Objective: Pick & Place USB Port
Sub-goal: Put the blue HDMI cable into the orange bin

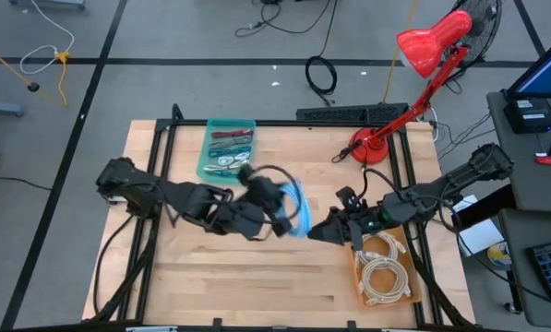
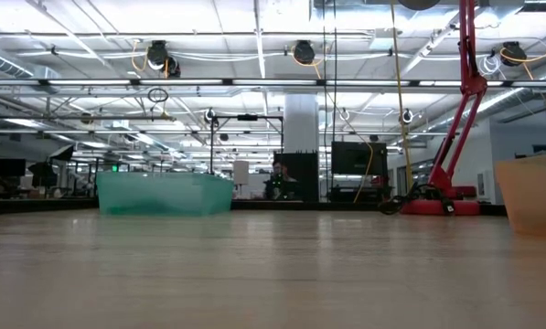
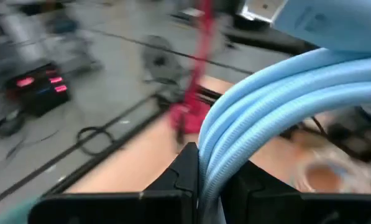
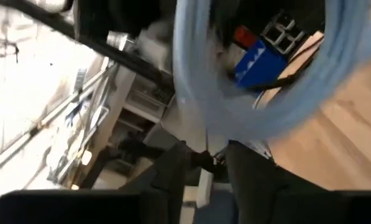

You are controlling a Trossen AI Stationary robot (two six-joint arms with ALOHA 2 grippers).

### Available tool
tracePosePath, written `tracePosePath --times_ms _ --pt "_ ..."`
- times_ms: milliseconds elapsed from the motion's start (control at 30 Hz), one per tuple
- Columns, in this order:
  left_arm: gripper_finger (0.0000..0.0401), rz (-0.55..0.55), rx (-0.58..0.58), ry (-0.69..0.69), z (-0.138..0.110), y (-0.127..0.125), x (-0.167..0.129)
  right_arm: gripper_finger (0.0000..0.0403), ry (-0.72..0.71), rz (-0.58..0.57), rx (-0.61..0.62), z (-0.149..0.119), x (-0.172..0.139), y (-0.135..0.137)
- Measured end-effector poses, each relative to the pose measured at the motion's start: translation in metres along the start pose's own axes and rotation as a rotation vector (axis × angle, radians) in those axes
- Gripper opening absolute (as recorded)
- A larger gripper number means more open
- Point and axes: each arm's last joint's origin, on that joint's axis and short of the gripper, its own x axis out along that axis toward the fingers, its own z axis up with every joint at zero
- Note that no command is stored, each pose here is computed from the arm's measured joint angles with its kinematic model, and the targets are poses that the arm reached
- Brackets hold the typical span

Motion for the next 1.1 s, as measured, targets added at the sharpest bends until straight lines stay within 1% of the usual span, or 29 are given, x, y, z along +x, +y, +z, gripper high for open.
tracePosePath --times_ms 100,167,267,367,467,600,667,767,867,933,1100 --pt "0.0035 0.093 -0.124 -0.039 0.002 0.006 -0.011 0.0131 -0.041 -0.033 -0.032 0.000 0.000 -0.001" --pt "0.0035 0.139 -0.205 -0.061 -0.001 0.008 -0.017 0.0136 -0.102 -0.074 -0.058 0.001 -0.001 -0.002" --pt "0.0035 0.172 -0.359 -0.092 -0.003 0.008 -0.020 0.0132 -0.229 -0.198 -0.153 0.003 -0.002 -0.008" --pt "0.0035 0.186 -0.461 -0.088 -0.003 0.013 -0.013 0.0119 -0.356 -0.317 -0.273 0.007 -0.004 -0.011" --pt "0.0035 0.185 -0.483 -0.031 -0.005 0.020 0.000 0.0105 -0.438 -0.399 -0.406 0.011 -0.005 -0.010" --pt "0.0035 0.169 -0.488 0.042 -0.002 0.032 0.016 0.0092 -0.439 -0.420 -0.569 0.014 -0.005 -0.007" --pt "0.0035 0.181 -0.484 0.047 -0.002 0.036 0.020 0.0091 -0.420 -0.404 -0.598 0.014 -0.005 -0.006" --pt "0.0035 0.208 -0.485 0.057 -0.001 0.043 0.027 0.0097 -0.400 -0.377 -0.591 0.011 -0.005 -0.005" --pt "0.0035 0.229 -0.471 0.096 -0.002 0.053 0.034 0.0114 -0.397 -0.364 -0.585 0.009 -0.005 -0.003" --pt "0.0035 0.241 -0.472 0.107 -0.001 0.057 0.039 0.0133 -0.397 -0.364 -0.585 0.009 -0.005 -0.003" --pt "0.0035 0.246 -0.473 0.112 0.000 0.061 0.043 0.0206 -0.431 -0.401 -0.583 0.014 -0.004 -0.006"
